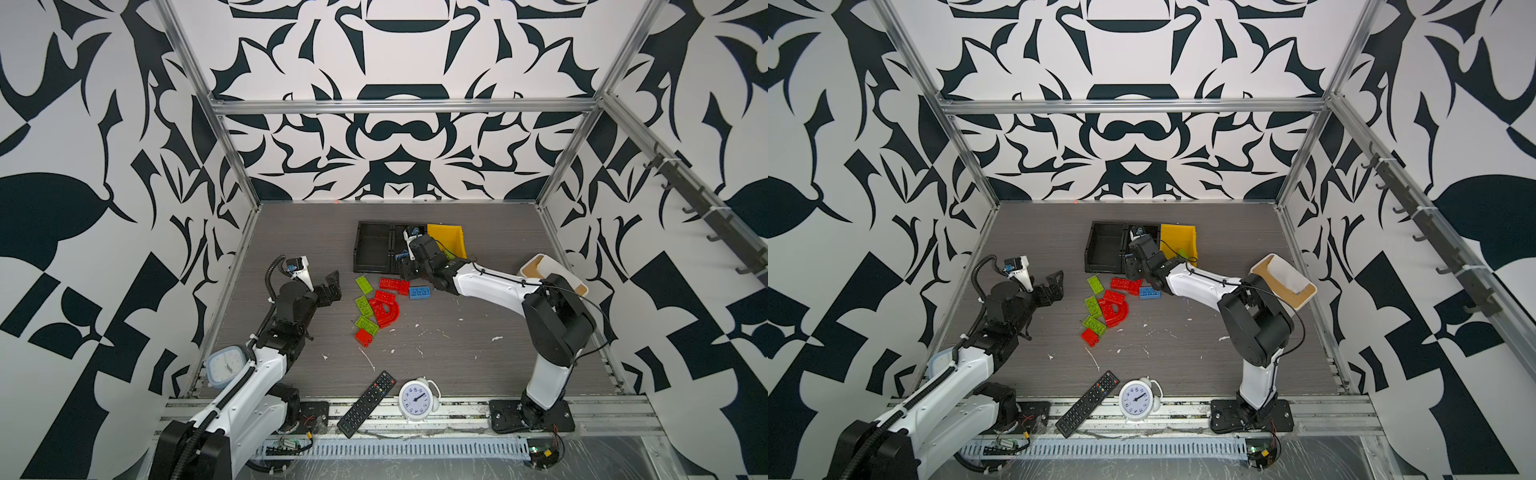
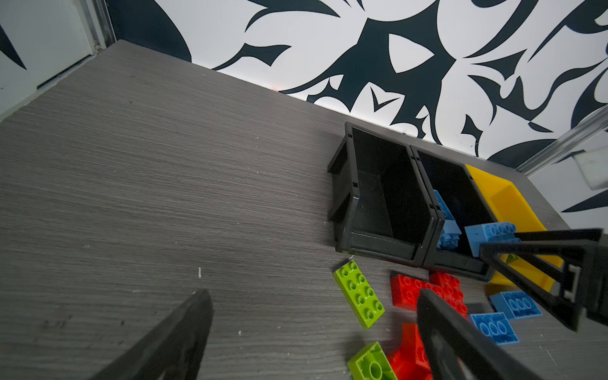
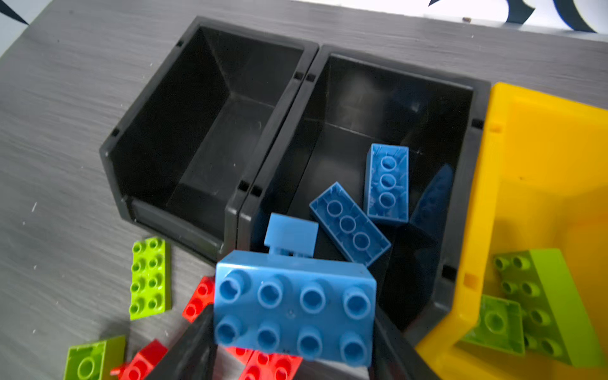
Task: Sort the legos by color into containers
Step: 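Carry the blue brick into the black bin beside the yellow bin and open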
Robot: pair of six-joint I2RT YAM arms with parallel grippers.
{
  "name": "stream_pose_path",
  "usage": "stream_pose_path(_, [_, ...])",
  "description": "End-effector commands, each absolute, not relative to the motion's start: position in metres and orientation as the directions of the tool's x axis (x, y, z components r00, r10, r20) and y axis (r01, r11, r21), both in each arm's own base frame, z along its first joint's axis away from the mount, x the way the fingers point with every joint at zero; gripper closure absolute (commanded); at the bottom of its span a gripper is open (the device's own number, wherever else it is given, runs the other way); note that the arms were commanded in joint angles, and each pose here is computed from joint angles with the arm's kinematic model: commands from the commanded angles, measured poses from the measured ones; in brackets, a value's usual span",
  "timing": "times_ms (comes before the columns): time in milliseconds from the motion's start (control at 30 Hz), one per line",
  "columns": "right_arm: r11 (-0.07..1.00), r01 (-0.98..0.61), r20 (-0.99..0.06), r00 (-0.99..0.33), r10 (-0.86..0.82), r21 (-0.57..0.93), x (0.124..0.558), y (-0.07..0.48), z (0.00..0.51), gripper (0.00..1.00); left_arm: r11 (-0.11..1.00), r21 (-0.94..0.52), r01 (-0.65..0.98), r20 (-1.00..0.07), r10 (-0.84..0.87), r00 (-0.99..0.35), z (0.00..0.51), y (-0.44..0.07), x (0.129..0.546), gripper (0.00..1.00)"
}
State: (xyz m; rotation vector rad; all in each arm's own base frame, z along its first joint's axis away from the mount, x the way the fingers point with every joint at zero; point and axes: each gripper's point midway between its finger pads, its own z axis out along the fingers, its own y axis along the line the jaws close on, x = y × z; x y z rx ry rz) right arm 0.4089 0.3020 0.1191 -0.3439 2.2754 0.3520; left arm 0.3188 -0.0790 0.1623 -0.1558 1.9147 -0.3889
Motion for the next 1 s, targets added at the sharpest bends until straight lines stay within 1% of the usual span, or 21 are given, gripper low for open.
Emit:
stream_pose_path(0, [0.922,-0.347,-0.809,-0.584,-0.069,0.171,0.429,0.308,0.152,0.41,0.938,-0.340,0.072,-0.887,-0.294,-0.355,0.168,-0.076,0.318,0.01])
stream_pose_path(267, [0.926,-0.323,-0.794,-0.606,-0.044,0.195,0.442,0.303,0.141,0.41,0.937,-0.340,0.074,-0.888,-0.294,-0.355,0.168,-0.076,0.317,0.01])
stream_pose_path(400, [0.930,-0.305,-0.787,-0.616,-0.029,0.205,0.449,0.302,0.136,0.38,0.937,-0.341,0.075,-0.886,-0.294,-0.358,0.167,-0.077,0.318,0.00])
stream_pose_path(567, [0.931,-0.295,-0.790,-0.613,-0.013,0.213,0.455,0.302,0.135,0.37,0.937,-0.341,0.077,-0.886,-0.294,-0.358,0.168,-0.077,0.318,0.01])
stream_pose_path(633, [0.931,-0.296,-0.785,-0.619,-0.017,0.213,0.456,0.303,0.133,0.32,0.937,-0.340,0.075,-0.886,-0.293,-0.358,0.167,-0.077,0.318,0.01])
stream_pose_path(733, [0.932,-0.293,-0.785,-0.620,-0.017,0.212,0.456,0.303,0.133,0.20,0.937,-0.341,0.073,-0.887,-0.295,-0.354,0.168,-0.076,0.318,0.01])
stream_pose_path(833, [0.929,-0.300,-0.785,-0.619,-0.017,0.217,0.454,0.303,0.138,0.17,0.938,-0.340,0.072,-0.888,-0.295,-0.353,0.168,-0.076,0.318,0.01])
stream_pose_path(967, [0.922,-0.320,-0.781,-0.624,-0.034,0.216,0.449,0.304,0.145,0.17,0.938,-0.338,0.072,-0.888,-0.293,-0.355,0.168,-0.076,0.317,0.01])
